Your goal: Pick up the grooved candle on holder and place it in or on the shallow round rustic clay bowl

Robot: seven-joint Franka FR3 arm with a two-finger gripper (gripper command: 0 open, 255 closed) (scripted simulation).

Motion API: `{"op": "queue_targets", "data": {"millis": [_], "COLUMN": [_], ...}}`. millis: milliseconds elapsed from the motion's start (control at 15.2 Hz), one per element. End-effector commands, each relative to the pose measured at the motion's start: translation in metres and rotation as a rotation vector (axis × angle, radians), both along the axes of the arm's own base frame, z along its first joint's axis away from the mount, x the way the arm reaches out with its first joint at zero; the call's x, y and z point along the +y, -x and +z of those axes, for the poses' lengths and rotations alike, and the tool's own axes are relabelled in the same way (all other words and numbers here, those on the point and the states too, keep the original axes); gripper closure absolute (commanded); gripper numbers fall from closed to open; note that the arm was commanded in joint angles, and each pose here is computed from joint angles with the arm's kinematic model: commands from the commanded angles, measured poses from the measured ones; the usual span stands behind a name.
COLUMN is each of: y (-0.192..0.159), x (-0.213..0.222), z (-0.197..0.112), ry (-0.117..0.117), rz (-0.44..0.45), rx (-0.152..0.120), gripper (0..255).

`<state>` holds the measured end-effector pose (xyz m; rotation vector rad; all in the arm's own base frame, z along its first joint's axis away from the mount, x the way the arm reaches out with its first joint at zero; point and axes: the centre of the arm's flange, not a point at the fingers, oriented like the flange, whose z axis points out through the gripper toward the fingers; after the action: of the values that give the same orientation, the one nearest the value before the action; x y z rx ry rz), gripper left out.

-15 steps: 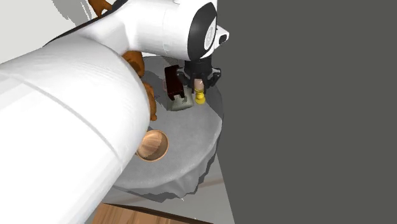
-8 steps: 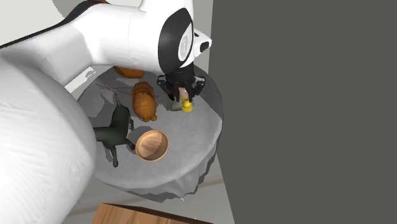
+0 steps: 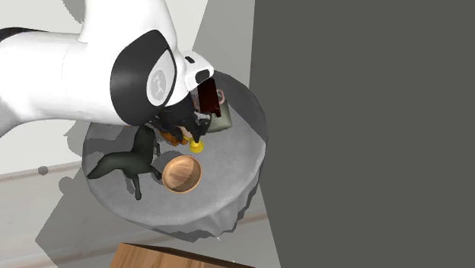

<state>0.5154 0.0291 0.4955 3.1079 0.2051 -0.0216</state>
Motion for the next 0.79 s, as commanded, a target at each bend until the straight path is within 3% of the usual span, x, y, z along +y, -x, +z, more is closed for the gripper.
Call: {"op": "queue_targets", "data": {"millis": [0, 198, 726], "y": [0.021, 0.055, 0.055], "x": [0.018, 0.044, 0.044], "z": [0.005, 0.010, -0.032], "ry": [0.001, 0.001, 0.001], "rz": [-0.001, -0.001, -0.001], "rx": [0.000, 0.000, 0.000], "gripper": [255, 255, 255]}}
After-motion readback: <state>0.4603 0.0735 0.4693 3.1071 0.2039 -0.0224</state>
